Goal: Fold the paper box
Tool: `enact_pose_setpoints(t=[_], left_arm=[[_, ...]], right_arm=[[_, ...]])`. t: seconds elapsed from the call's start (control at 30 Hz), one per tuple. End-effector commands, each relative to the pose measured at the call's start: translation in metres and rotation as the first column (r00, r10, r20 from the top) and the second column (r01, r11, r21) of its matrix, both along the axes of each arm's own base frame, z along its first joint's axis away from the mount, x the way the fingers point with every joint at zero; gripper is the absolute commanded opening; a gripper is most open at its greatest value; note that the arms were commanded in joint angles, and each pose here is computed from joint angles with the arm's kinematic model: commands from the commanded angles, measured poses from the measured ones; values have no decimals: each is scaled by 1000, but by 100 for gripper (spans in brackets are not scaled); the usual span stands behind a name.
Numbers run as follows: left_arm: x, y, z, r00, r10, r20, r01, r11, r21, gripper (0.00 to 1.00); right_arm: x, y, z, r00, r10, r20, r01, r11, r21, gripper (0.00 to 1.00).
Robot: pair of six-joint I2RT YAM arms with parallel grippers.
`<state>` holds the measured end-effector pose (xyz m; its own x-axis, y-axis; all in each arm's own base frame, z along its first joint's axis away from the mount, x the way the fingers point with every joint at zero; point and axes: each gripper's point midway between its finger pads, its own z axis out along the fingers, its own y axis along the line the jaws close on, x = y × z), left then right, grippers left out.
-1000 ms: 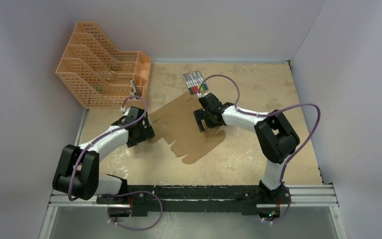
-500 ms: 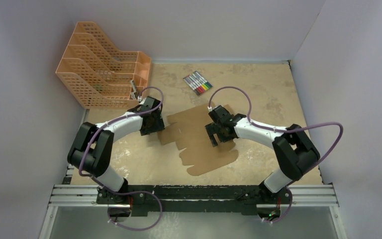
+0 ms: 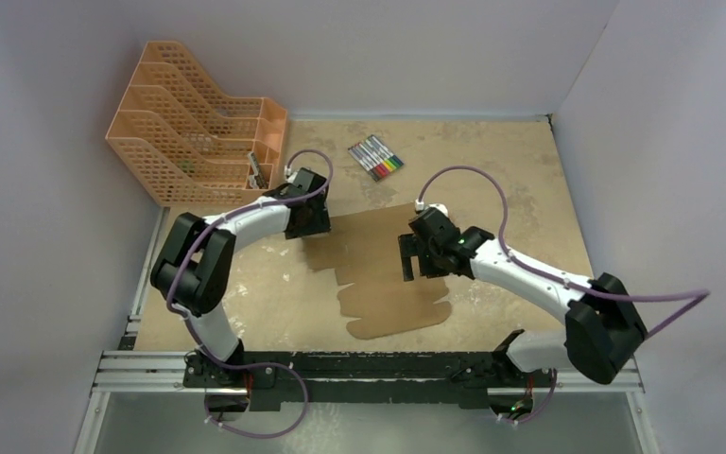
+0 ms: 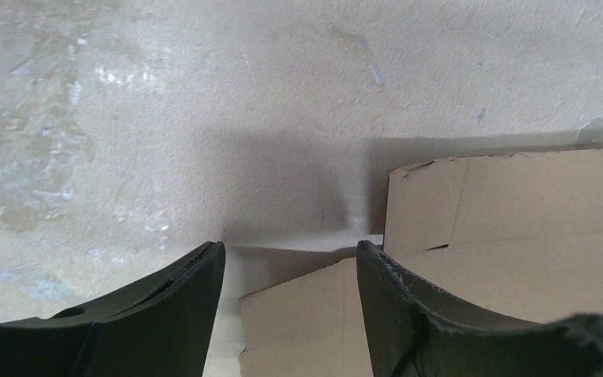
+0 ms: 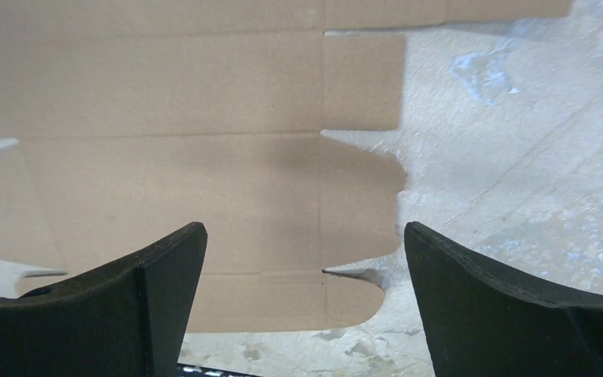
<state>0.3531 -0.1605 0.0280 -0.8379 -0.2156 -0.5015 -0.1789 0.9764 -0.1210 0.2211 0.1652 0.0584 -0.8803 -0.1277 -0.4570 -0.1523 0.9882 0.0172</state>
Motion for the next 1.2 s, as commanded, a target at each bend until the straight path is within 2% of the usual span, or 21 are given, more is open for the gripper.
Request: enact_pose_setpoints(t=[0.0,0.13,0.3,0.47,0.6,0.7,0.8,1.17], left_arm=[[14,2,55,990,14,139,-11,1000,-22,63],[-11,6,61,991,12,134,-3,998,-67,64],[-57,-2,34,999,4,36,1,987,-159,64],[-70,-16,22,1000,10,19,-5,970,-244,64],[-63,-24,22,1000,4,27,3,965,-263,64],[-53,-34,18,1000,-18,23,24,961,-277,63],[-40,-36,15,999,-45,17,48,971,-234,63],[9,-21,36,994,-60,89,66,995,-73,64]], right_arm=[[13,-4,29,997,-55,58,51,997,62,99],[2,-7,11,996,-92,0,92,990,105,99],[-10,-6,-4,992,-119,-49,125,983,131,99],[-13,-12,-18,991,-126,-53,131,986,106,99],[-20,-4,-25,990,-111,-90,123,982,141,99],[-23,14,-24,989,-88,-118,113,967,226,99],[-28,32,-22,988,-63,-139,101,952,289,99],[-27,43,1,995,16,-100,12,962,271,99]])
